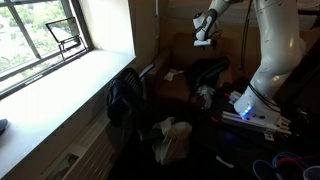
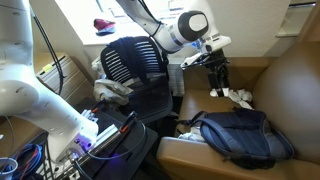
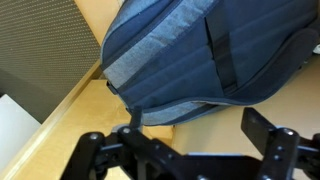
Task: Take the bag from the brown chair and place it on the black chair
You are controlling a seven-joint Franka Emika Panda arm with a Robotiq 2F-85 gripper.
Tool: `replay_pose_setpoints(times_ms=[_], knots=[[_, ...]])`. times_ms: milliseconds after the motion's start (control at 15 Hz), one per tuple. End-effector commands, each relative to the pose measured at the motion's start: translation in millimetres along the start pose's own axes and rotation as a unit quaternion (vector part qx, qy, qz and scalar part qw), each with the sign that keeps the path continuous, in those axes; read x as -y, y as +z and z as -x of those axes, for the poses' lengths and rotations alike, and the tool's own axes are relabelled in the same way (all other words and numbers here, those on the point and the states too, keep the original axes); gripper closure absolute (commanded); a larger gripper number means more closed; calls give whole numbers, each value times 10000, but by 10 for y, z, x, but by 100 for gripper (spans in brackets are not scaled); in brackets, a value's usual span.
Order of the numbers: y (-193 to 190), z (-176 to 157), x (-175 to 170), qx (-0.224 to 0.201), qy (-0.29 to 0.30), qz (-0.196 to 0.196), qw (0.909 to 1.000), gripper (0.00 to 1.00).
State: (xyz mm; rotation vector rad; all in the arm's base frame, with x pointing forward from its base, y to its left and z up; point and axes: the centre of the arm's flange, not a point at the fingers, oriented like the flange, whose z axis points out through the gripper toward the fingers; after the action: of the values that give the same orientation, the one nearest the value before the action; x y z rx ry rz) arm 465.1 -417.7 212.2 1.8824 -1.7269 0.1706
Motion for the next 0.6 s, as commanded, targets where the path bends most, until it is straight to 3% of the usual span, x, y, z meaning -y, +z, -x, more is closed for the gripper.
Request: replay_pose_setpoints(times_ms=[0, 200, 400, 533], knots=[[194, -218, -57, -71, -561, -105, 9983, 0], [643, -810, -231, 22, -1331, 55, 9911, 0], [1063, -1359, -628, 239, -1564, 17, 9874, 0], [1297, -1514, -757, 408, -1581, 150, 9865, 0]])
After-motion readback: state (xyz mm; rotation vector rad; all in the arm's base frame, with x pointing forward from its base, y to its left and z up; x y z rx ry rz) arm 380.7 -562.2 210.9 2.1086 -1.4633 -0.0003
